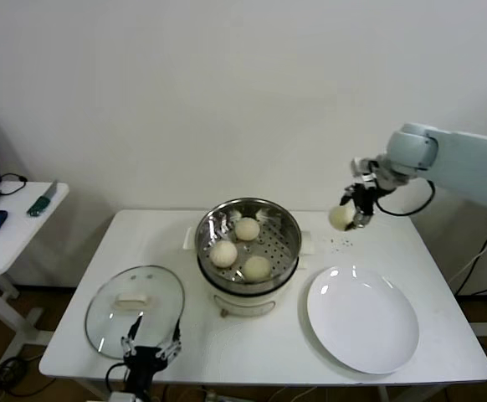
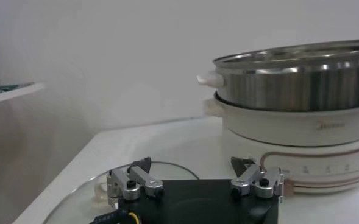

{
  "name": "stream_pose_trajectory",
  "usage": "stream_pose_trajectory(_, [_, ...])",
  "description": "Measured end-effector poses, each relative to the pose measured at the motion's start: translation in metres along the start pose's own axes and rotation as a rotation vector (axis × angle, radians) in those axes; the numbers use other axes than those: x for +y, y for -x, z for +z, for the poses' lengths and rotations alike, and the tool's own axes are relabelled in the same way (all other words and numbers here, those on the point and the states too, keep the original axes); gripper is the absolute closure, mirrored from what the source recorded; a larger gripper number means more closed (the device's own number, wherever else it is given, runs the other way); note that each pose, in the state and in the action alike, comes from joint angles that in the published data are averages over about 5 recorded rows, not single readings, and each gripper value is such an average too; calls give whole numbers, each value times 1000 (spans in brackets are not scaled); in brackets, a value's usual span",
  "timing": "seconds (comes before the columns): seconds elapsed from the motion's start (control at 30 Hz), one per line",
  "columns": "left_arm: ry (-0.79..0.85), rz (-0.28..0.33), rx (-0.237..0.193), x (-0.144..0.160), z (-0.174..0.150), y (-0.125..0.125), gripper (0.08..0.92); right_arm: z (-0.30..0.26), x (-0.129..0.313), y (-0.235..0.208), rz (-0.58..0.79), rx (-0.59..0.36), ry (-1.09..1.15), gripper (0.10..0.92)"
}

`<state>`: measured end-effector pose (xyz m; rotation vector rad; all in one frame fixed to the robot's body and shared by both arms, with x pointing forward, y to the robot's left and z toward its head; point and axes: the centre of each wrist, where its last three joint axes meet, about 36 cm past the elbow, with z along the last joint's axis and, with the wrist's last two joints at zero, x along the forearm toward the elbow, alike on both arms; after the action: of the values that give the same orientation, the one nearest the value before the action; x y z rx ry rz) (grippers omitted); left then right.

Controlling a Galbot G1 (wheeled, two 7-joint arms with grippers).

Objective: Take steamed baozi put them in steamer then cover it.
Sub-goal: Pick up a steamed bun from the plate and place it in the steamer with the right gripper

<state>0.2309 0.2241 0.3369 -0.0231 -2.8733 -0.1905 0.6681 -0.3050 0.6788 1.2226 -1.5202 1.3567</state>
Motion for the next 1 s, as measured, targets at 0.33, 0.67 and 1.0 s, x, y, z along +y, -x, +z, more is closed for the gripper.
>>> stream_pose_trajectory(0.33, [-19, -11, -19, 1, -4, 2, 177, -92, -19, 7, 7, -16, -48, 327])
stream_pose_trajectory(0.67, [-8, 0, -31, 7, -8, 3, 177, -154, -15, 54, -42, -4, -96, 327])
stream_pose_trajectory(1.0, [-11, 13, -21, 7, -6, 1, 177, -169, -1, 102, -104, 22, -114, 327])
